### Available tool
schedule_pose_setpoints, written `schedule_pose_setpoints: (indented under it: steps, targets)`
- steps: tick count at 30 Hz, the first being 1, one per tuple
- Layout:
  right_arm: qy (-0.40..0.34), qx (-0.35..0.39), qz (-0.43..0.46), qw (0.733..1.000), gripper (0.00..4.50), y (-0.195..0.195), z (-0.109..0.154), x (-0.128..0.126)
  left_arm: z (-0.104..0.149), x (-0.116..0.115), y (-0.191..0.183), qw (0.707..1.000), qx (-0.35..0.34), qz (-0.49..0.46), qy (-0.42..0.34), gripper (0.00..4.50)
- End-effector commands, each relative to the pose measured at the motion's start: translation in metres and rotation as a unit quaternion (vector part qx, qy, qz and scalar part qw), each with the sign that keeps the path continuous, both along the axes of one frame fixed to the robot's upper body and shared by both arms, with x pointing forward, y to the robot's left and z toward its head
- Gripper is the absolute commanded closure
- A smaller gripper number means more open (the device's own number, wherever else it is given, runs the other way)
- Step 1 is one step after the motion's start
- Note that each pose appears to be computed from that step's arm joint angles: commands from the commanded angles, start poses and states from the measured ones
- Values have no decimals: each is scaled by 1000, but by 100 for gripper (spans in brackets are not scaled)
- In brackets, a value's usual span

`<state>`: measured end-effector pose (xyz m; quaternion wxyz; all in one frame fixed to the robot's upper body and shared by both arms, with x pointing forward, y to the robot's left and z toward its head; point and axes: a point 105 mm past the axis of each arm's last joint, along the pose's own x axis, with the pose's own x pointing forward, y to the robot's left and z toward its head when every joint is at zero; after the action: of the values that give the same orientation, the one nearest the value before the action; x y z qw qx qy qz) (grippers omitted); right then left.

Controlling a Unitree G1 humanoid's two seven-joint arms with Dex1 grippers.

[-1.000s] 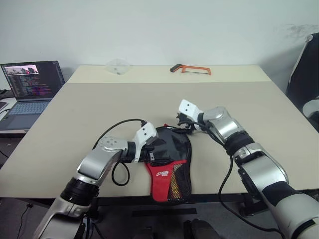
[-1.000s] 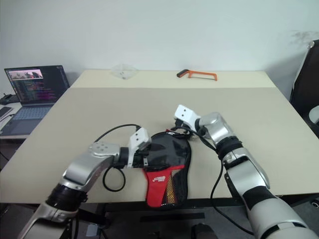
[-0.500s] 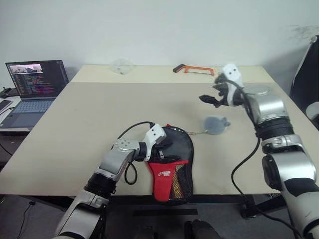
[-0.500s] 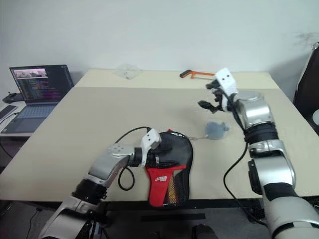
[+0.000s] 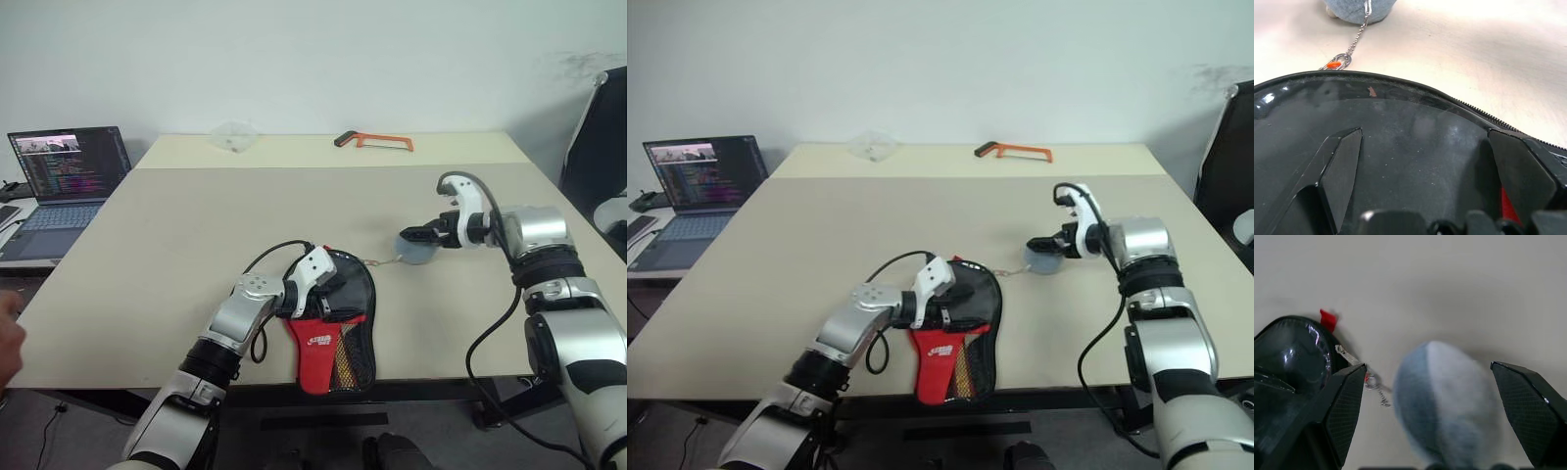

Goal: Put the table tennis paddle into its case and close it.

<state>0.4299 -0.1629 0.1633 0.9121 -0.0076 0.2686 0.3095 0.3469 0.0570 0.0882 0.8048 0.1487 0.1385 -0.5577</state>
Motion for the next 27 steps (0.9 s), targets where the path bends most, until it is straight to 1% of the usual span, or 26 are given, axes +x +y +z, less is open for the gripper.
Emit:
schedule_pose_setpoints:
  steps: [1,3,6,9,12,13,16,17,18,20,21,23,27]
  targets:
    - [-10,-10,-17,1000,4,-5,-2,4,-23,-6,3,999,28,6,33,0]
    - [-3,-13,-19,1000,4,-5,-9,4,-26,-5,2,999,33,9,34,0]
    - [-2,-13,-20,1000,4,-5,-12,4,-27,-5,0,999,36,12,31,0]
    - [-7,-2,-19,1000,60,-4,-11,4,-31,-4,-1,999,48,11,23,0]
    - [-8,-6,-14,1000,162,-5,-12,2,-34,-4,-2,998,54,9,18,0]
    - [-10,-8,-13,1000,207,-6,-12,1,-35,-4,-2,998,56,10,18,0]
    - [-19,-26,-8,999,305,-13,-8,-3,-39,-3,1,998,64,14,21,0]
    - [-28,-56,-1,998,340,-20,-7,-6,-42,-3,3,997,69,15,23,0]
    - [-35,-84,6,996,364,-27,-8,-9,-45,-4,5,997,72,16,26,0]
    - [-40,-140,32,989,403,-38,-12,-20,-50,-5,6,997,71,18,37,0]
    - [-40,-163,46,985,418,-43,-14,-26,-52,-5,6,997,68,20,43,0]
    - [-44,-211,76,974,428,-51,-16,-38,-58,-7,8,996,73,21,50,0]
    - [-56,-213,142,965,430,-46,-4,-62,-72,-5,16,993,92,36,59,0]
